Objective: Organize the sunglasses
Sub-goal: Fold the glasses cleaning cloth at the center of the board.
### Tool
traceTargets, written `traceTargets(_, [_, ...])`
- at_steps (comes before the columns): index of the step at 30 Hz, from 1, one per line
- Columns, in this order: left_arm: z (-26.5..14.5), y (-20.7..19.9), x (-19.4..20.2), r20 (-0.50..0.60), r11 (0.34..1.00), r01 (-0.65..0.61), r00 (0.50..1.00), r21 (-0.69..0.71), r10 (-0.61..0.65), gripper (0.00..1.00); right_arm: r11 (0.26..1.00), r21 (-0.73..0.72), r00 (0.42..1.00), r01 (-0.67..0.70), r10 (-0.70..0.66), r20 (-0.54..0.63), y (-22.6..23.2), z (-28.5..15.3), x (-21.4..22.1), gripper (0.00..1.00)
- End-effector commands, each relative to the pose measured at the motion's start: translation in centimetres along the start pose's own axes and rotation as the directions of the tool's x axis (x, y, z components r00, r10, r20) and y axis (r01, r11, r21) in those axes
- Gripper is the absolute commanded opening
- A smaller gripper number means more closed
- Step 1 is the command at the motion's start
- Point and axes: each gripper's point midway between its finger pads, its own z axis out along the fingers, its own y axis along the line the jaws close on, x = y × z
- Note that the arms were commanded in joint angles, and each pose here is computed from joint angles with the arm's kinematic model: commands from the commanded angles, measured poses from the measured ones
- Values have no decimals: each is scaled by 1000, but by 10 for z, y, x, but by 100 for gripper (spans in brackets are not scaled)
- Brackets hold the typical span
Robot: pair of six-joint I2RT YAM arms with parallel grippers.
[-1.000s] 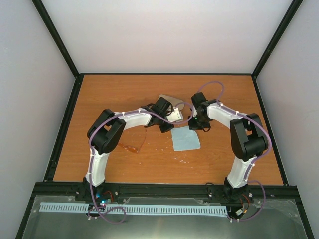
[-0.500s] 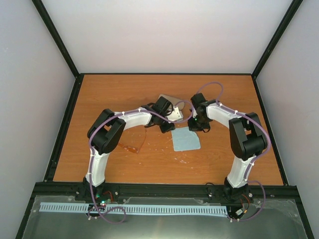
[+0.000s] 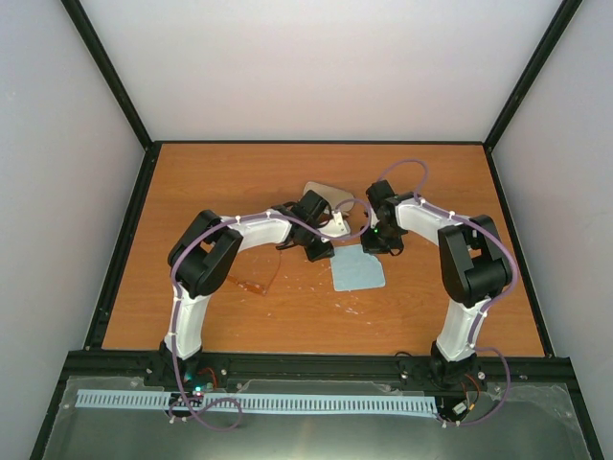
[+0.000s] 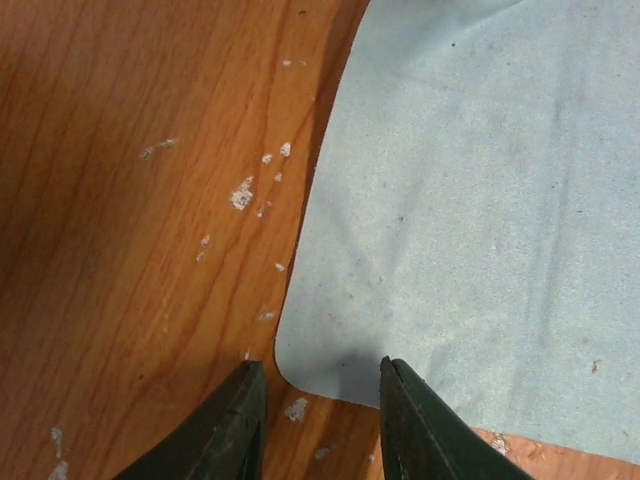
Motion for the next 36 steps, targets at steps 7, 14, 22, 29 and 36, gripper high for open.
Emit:
traceTargets(7, [19, -11, 22, -80, 1000, 14, 997, 26, -12, 23, 1000, 6, 1000, 1, 0, -19, -4, 4, 5, 3])
traceTargets(14, [14, -10, 13, -60, 999, 15, 998, 29, -14, 3, 1000, 2, 1000, -5, 5, -17, -3, 4, 5, 3])
traceTargets(22, [-3, -2, -24, 15, 1000, 8, 1000, 16, -8, 0, 1000, -13, 1000, -14, 14, 2, -1, 2, 1, 3])
traceTargets(29, [-22, 10, -53, 80, 999, -13, 997, -32, 16, 0, 999, -14, 998, -35, 36, 58, -10, -8, -9, 3])
traceTargets(36, [-20, 12, -49, 73, 998, -30, 997, -48, 34, 0, 999, -22, 994, -46, 48, 100, -19, -15, -19, 3])
